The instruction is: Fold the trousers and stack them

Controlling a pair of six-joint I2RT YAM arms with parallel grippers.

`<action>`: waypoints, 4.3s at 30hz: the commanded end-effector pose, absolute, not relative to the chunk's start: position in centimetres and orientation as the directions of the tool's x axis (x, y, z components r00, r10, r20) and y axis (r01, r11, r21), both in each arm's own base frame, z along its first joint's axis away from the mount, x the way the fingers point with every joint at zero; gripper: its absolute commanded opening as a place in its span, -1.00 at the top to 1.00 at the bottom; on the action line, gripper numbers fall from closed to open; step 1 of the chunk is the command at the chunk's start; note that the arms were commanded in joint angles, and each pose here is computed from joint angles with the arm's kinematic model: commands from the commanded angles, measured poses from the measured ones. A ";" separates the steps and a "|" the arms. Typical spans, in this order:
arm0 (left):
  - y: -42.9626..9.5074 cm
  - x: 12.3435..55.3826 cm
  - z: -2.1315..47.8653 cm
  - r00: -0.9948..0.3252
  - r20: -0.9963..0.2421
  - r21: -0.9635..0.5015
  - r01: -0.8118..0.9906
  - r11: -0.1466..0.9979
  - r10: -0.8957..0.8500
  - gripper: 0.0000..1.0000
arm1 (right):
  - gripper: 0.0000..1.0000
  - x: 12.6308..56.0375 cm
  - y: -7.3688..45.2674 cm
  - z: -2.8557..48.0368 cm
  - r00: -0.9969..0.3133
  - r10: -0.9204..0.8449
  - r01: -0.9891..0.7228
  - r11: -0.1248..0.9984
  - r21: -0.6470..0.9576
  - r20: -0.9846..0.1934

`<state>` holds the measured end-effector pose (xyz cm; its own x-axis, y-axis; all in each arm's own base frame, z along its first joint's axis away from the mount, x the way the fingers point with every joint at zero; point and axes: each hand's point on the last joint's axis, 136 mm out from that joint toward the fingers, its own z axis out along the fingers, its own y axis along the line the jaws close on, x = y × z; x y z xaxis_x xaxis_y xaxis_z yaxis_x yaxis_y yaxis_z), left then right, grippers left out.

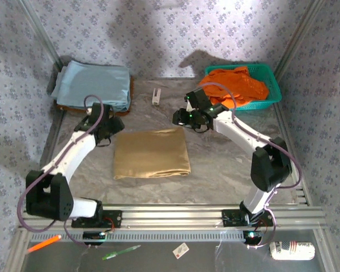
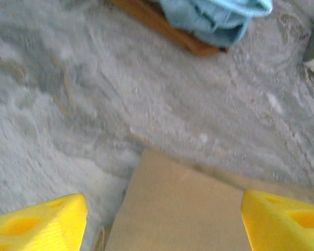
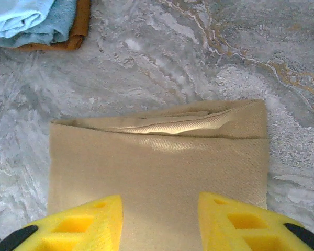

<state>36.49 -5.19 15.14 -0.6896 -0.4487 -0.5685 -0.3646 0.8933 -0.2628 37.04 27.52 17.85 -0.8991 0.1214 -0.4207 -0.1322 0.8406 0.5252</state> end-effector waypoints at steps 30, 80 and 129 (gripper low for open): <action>-8.0 53.6 2.2 -0.886 -0.445 0.150 -0.215 0.965 -0.128 0.40 | -0.26 34.0 19.5 11.9 -0.937 0.192 0.011 0.851 0.525 -0.292; -9.7 30.4 12.7 -0.825 -0.452 -0.211 -0.269 0.940 -0.338 -0.96 | -0.43 27.0 22.8 7.8 -0.958 -0.110 -0.213 0.892 0.400 -0.264; -9.9 23.9 14.6 -0.846 -0.350 -0.526 -0.178 0.832 -0.403 1.00 | 1.00 23.6 25.7 11.8 -0.935 -0.085 -0.232 0.880 0.413 -0.344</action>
<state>23.75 -10.42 11.48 -0.8669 -0.4079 -0.2864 -0.2077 0.8181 -0.5363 23.44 26.44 9.59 -0.9463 -0.1107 -0.3038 -0.2470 0.8539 0.4582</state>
